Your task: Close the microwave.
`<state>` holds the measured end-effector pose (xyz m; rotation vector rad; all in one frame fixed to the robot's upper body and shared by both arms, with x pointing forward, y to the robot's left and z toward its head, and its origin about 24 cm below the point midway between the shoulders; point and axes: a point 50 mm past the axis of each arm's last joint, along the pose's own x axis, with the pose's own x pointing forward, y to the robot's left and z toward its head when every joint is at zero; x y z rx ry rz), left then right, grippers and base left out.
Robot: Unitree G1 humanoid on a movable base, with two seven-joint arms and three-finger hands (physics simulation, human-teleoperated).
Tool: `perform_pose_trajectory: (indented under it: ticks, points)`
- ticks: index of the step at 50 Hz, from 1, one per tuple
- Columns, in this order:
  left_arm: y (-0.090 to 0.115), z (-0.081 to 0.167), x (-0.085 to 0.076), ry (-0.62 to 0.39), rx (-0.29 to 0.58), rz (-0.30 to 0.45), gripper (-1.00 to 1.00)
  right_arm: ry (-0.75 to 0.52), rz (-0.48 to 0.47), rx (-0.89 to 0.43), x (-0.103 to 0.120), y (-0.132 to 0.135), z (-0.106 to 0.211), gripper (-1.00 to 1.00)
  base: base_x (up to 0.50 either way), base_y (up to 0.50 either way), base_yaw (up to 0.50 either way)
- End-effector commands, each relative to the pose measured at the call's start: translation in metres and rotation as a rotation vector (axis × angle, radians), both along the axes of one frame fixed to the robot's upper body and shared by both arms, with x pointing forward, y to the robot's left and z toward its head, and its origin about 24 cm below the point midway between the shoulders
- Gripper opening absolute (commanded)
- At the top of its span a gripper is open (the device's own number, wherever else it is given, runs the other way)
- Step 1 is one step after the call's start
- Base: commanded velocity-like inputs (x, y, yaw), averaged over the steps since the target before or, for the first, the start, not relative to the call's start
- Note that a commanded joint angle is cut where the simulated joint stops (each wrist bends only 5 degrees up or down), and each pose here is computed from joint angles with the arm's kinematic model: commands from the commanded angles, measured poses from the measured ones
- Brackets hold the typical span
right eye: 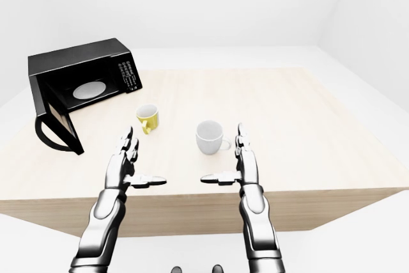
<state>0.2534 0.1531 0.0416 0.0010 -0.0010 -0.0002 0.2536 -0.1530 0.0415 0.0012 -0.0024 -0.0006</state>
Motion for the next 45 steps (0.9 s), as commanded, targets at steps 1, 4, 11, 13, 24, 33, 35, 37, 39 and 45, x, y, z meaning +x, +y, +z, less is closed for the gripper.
perform_pose_trajectory:
  ticks: [1, 4, 11, 13, 24, 33, 35, 37, 39, 45]
  points:
    - [0.007, 0.002, -0.002, -0.004, 0.003, 0.000, 1.00, -0.004, -0.003, 0.002, -0.001, -0.007, 0.001, 1.00, 0.00, 0.00, 0.00]
    - [0.007, 0.002, -0.002, -0.005, 0.003, -0.001, 1.00, -0.004, -0.005, 0.000, -0.001, -0.007, 0.001, 1.00, 0.00, 0.00, 0.00]
    - [0.007, 0.002, -0.002, -0.006, 0.001, 0.001, 1.00, -0.002, -0.005, 0.000, 0.000, -0.007, 0.000, 1.00, 0.00, 0.00, 0.00]
    - [0.007, 0.002, -0.002, -0.006, 0.001, 0.000, 1.00, -0.003, -0.005, 0.000, -0.001, -0.006, 0.001, 1.00, 0.00, 0.00, 0.00]
    - [0.007, 0.003, -0.002, -0.013, 0.013, 0.010, 1.00, 0.000, -0.007, -0.003, 0.000, -0.007, 0.000, 1.00, 0.00, 0.00, 0.00]
    - [0.008, 0.010, -0.009, -0.048, 0.054, 0.039, 1.00, -0.018, -0.028, -0.041, -0.004, -0.007, 0.005, 1.00, 0.00, 0.00, 0.00]
    - [0.008, 0.013, -0.012, -0.056, 0.056, 0.037, 1.00, -0.028, -0.034, -0.044, -0.006, -0.007, 0.009, 1.00, 0.00, 0.00, 0.00]
    - [0.008, 0.016, -0.015, -0.070, 0.070, 0.048, 1.00, -0.041, -0.038, -0.052, -0.010, -0.006, 0.013, 1.00, 0.00, 0.00, 0.00]
    - [0.008, 0.020, -0.019, -0.077, 0.065, 0.041, 1.00, -0.049, -0.036, -0.055, -0.013, -0.005, 0.015, 1.00, 0.00, 0.00, 0.00]
    - [0.009, 0.042, -0.043, -0.151, 0.082, 0.058, 1.00, -0.102, -0.049, -0.071, -0.026, -0.004, 0.030, 1.00, 0.00, 0.00, 0.00]
